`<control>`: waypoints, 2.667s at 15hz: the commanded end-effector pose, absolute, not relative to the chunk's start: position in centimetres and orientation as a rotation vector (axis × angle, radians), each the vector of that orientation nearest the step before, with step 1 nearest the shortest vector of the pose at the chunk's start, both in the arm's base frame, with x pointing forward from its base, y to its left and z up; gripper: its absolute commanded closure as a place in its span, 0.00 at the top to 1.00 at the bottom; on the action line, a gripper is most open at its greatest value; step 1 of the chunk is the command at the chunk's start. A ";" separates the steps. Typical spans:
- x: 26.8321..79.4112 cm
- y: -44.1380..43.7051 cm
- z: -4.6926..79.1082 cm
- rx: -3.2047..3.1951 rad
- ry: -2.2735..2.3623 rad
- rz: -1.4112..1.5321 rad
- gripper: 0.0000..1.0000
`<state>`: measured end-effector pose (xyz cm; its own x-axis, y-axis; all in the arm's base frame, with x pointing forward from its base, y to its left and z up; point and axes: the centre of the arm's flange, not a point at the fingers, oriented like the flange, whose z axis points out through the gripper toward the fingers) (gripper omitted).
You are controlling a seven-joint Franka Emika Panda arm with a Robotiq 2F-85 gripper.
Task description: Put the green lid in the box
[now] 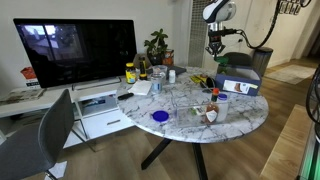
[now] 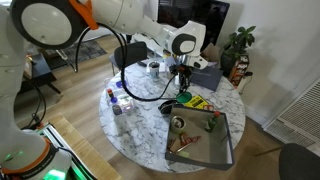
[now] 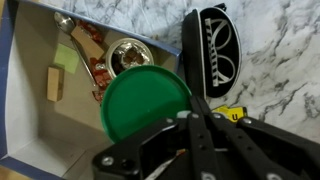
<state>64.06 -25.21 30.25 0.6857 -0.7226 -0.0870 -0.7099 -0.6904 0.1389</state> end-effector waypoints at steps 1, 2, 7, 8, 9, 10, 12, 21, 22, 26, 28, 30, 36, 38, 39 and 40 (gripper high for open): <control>63.8 -28.0 27.3 2.799 -1.251 -0.258 0.00; 63.5 -28.6 26.5 2.803 -1.242 -0.278 0.00; 63.3 -31.0 22.8 2.911 -1.152 -0.348 0.00; 63.4 -31.4 22.1 2.935 -1.135 -0.369 0.00; 63.5 -31.7 21.5 2.955 -1.110 -0.389 0.00; 63.5 -32.1 21.0 2.974 -1.090 -0.404 0.00; 63.5 -32.7 20.1 2.996 -1.063 -0.432 0.00; 62.4 -32.2 19.4 2.948 -1.077 -0.468 0.00; 62.3 -32.3 19.1 2.941 -1.099 -0.480 0.00; 61.2 -33.0 17.7 2.931 -1.168 -0.562 0.00; 60.5 -33.2 17.2 2.928 -1.205 -0.595 0.00; 60.1 -33.4 16.7 2.941 -1.233 -0.615 0.00; 58.6 -33.7 16.1 2.974 -1.266 -0.716 0.00; 58.4 -33.7 16.0 2.990 -1.265 -0.739 0.00; 58.4 -33.7 16.0 3.007 -1.266 -0.741 0.00; 58.4 -33.7 16.0 3.020 -1.263 -0.743 0.00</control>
<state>58.84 -33.49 16.39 0.6216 -0.6494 -0.4380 -0.7122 -0.7014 0.0293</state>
